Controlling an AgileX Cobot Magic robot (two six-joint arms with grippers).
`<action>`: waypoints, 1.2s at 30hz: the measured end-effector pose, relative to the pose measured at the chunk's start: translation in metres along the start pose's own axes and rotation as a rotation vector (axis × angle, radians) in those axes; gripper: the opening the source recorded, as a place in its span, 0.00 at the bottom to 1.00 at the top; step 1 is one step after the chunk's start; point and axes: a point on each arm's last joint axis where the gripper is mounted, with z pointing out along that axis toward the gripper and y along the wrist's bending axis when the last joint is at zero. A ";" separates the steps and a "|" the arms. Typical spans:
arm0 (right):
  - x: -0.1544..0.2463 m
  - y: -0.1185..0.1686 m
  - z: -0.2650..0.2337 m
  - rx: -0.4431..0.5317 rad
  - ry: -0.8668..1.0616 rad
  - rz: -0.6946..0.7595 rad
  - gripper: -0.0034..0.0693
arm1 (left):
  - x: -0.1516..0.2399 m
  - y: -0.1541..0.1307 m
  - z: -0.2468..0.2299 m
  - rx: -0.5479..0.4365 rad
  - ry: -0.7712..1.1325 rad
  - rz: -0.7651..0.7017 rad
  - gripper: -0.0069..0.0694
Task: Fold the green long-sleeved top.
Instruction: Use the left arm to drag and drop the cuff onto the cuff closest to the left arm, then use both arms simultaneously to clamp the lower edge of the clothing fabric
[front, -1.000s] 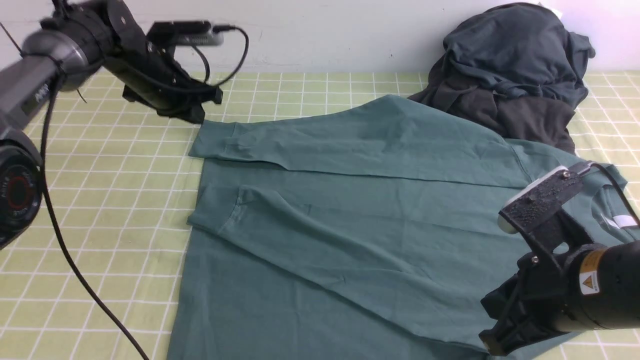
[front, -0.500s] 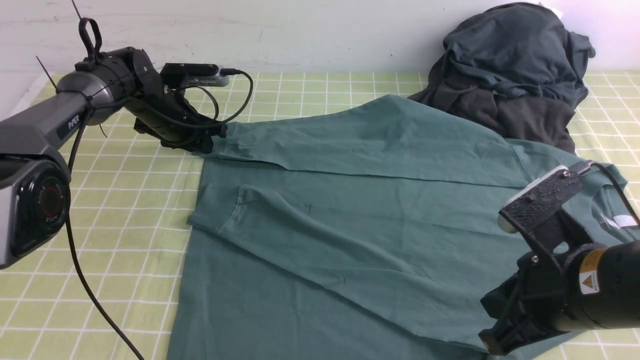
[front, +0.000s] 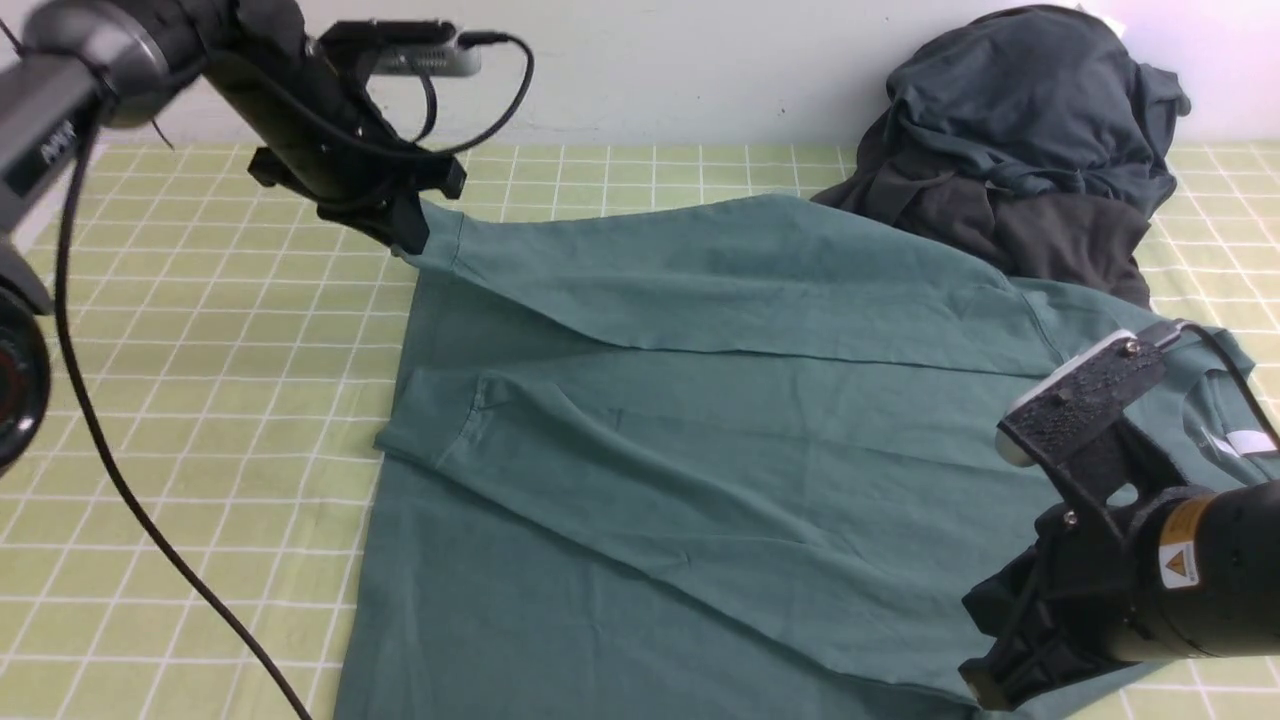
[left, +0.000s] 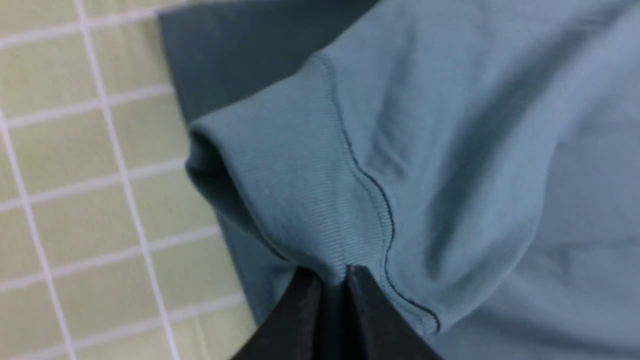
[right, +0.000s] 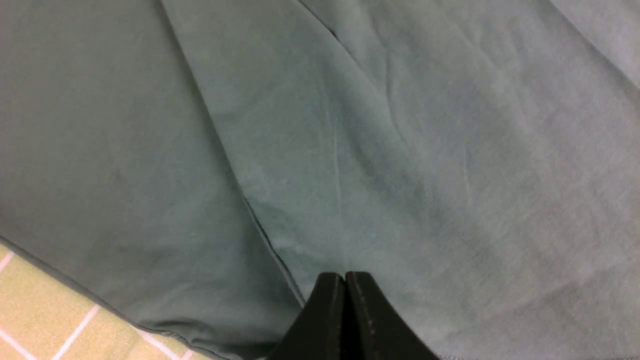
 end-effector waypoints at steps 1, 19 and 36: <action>0.000 0.000 0.000 0.000 0.000 0.000 0.03 | 0.001 -0.003 -0.004 -0.005 0.000 0.004 0.13; 0.002 0.000 0.000 -0.001 0.024 0.000 0.03 | 0.135 -0.030 0.026 0.001 0.457 -0.026 0.14; 0.013 0.002 -0.001 -0.021 0.142 0.017 0.03 | 0.239 -0.093 -0.017 -0.032 0.338 0.560 0.68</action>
